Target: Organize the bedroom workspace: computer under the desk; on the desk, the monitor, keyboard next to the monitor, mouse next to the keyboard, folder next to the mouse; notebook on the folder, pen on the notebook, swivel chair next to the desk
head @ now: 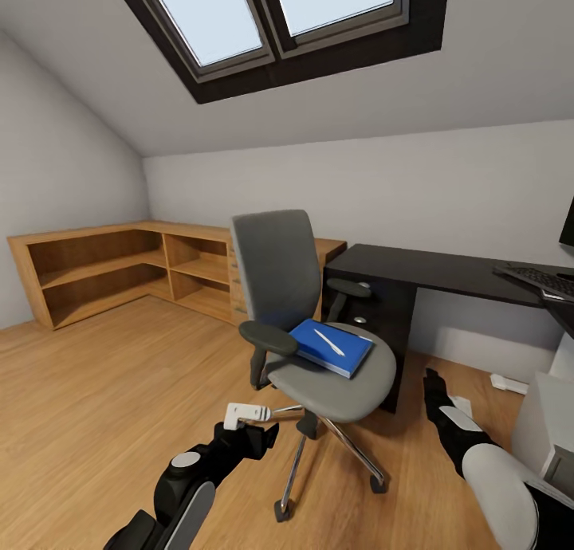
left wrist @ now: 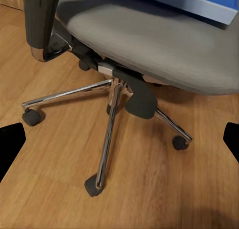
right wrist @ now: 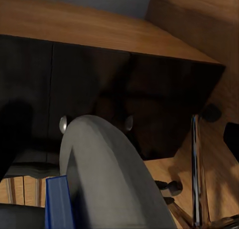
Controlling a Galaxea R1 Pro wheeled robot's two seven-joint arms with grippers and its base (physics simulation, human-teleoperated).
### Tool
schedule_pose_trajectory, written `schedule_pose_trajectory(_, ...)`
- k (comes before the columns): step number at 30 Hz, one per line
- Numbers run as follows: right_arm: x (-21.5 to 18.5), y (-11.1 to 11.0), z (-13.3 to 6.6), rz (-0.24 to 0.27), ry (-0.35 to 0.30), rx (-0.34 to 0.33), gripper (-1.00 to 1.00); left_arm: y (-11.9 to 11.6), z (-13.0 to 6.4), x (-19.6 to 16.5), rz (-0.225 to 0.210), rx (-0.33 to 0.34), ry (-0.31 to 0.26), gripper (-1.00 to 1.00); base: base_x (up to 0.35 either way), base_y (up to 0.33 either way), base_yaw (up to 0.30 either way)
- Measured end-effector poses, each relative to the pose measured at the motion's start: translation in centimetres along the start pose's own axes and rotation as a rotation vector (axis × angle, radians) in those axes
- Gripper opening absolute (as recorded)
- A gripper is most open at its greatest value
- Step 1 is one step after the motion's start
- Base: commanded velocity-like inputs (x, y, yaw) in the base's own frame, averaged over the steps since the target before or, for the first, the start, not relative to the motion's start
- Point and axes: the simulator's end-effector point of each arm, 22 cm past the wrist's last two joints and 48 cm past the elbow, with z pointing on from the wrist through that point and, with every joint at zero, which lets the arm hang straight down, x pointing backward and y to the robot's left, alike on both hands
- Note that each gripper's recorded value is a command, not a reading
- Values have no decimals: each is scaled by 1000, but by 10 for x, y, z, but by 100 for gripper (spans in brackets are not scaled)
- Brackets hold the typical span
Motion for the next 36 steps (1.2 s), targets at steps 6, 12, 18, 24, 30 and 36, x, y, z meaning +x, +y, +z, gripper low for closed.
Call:
schedule_pose_trajectory(6,3,0,0,0,11,1,100,2,0,1,0,-3,3,100,0,0,0)
schedule_pose_trajectory(12,30,-2,-2,11,131,6,100,4,1,2,0,-8,5,100,0,0,0)
schedule_pose_trajectory(18,34,-1,-3,15,147,3,100,4,1,2,0,-8,5,100,15,0,0)
schedule_pose_trajectory(24,36,0,-3,17,148,1,100,4,1,2,0,-8,5,100,156,0,0)
schedule_pose_trajectory(30,36,0,-3,20,148,1,100,4,1,2,0,-8,5,100,81,0,0)
schedule_pose_trajectory(36,39,-1,-4,23,149,3,100,3,1,3,1,-7,7,100,136,0,0)
